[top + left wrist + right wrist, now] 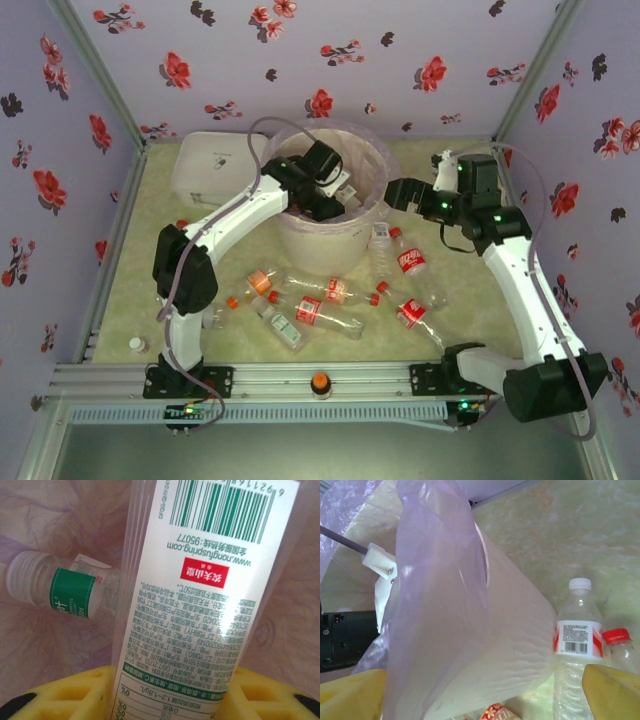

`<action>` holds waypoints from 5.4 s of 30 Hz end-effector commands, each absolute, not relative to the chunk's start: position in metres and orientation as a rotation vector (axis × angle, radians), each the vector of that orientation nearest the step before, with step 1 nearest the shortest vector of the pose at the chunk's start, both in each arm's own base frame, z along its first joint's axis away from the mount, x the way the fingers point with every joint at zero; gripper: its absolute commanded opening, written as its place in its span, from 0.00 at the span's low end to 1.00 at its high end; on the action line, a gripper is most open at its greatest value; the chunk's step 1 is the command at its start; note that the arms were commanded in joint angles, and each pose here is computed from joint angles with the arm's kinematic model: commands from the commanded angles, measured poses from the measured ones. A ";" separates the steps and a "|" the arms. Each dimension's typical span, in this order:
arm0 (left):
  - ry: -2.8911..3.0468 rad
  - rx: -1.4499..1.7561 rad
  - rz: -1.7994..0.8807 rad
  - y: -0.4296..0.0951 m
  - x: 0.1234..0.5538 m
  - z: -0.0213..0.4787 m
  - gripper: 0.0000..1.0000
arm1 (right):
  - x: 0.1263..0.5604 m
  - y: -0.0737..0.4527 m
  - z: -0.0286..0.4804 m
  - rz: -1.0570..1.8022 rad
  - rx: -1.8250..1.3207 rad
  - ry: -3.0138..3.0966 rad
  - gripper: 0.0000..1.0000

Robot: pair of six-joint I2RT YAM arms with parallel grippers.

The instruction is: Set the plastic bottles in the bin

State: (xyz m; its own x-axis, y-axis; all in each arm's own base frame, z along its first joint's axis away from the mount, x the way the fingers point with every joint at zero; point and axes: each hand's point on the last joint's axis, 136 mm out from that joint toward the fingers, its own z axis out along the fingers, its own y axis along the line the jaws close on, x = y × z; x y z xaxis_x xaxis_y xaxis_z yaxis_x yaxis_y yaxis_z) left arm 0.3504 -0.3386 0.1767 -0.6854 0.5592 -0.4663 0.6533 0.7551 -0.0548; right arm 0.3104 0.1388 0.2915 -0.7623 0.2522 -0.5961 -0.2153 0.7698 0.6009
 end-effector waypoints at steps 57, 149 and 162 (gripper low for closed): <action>2.654 -0.069 -0.604 -0.128 0.195 0.183 0.95 | 0.261 0.051 0.072 0.198 0.404 2.824 0.97; 2.336 -0.698 -0.090 0.030 0.294 0.164 1.00 | 0.368 0.151 0.549 0.835 -0.081 1.763 0.20; 2.355 -0.807 0.087 0.066 0.285 0.130 1.00 | 0.381 0.290 0.408 0.689 -0.494 2.134 0.19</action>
